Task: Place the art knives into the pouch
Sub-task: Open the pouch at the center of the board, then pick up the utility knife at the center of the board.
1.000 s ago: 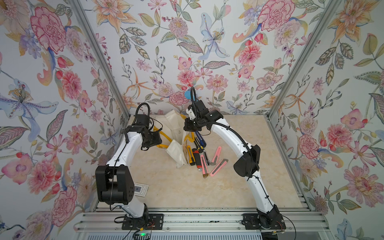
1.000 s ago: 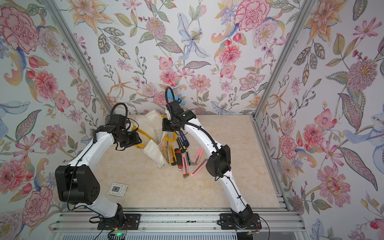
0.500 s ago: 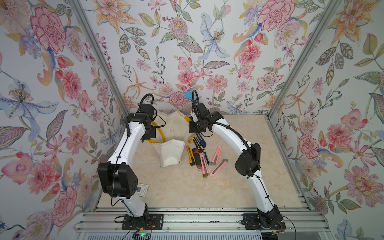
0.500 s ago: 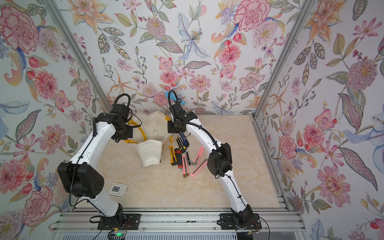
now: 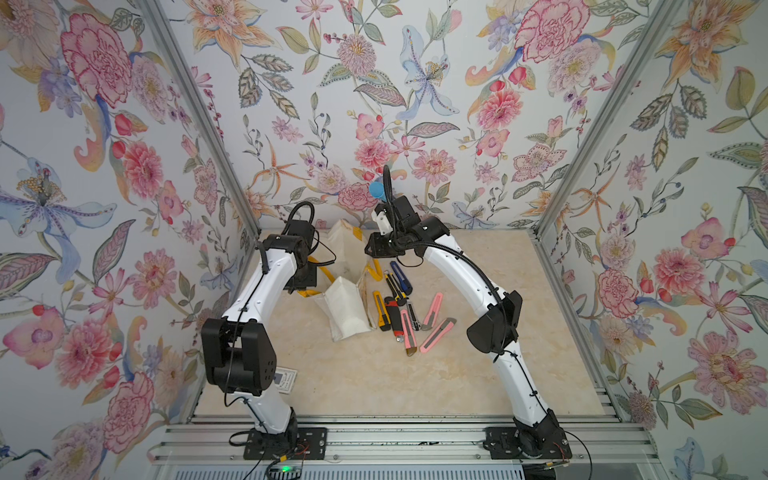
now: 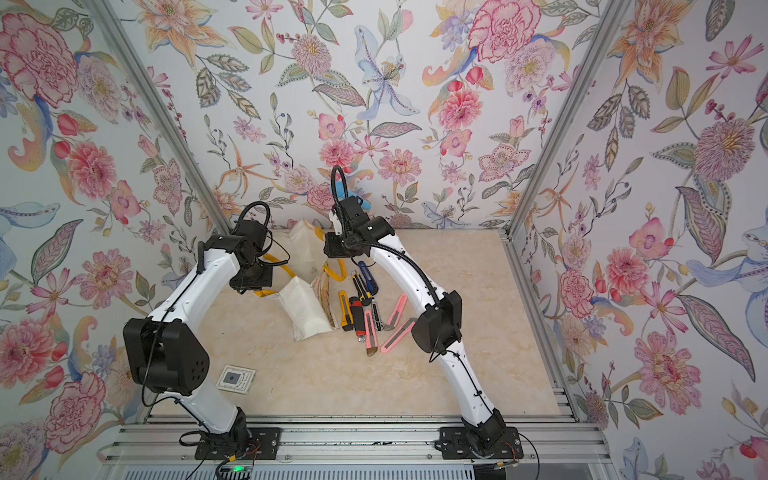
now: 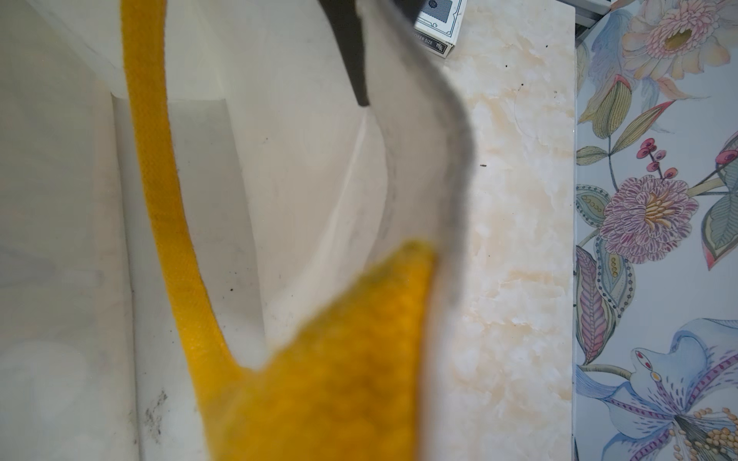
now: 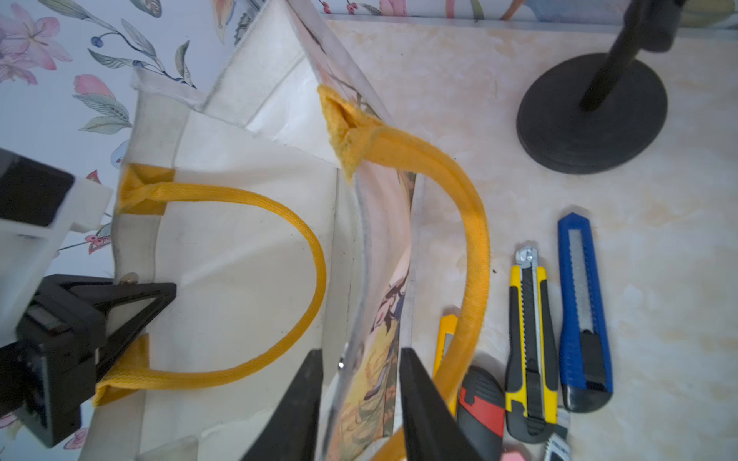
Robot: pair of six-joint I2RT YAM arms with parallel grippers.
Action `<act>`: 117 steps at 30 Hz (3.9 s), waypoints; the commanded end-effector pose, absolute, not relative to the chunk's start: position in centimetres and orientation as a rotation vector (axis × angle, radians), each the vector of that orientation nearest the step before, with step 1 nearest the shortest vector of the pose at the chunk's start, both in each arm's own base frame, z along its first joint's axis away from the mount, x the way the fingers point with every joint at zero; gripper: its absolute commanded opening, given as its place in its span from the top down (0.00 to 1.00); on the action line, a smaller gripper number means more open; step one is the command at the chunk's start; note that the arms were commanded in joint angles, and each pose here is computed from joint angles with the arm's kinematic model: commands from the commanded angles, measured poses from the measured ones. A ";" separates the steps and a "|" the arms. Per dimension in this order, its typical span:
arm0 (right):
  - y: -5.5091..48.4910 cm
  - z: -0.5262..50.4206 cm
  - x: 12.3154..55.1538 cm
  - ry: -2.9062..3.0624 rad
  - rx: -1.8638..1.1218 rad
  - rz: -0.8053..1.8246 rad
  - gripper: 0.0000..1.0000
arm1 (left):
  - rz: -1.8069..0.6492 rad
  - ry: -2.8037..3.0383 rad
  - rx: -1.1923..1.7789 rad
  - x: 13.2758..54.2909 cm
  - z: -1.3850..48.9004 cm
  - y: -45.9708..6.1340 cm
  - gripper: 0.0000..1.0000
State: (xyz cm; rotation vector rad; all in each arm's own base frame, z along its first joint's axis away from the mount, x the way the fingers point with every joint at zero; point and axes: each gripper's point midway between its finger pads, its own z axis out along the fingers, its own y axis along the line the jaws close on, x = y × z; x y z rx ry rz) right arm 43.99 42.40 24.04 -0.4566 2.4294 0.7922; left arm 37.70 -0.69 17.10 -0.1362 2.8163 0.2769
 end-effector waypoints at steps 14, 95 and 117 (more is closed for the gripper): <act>35.2 28.8 47.7 2.343 -0.268 0.684 0.42 | 0.205 2.743 -0.113 40.2 19.6 -2.0 1.00; 30.6 17.0 49.7 2.497 -0.277 0.120 0.82 | 0.069 2.765 0.068 40.4 17.0 -6.7 1.00; 44.4 35.3 43.2 2.090 -0.413 0.837 0.81 | 0.052 2.734 0.213 39.1 17.7 -9.6 1.00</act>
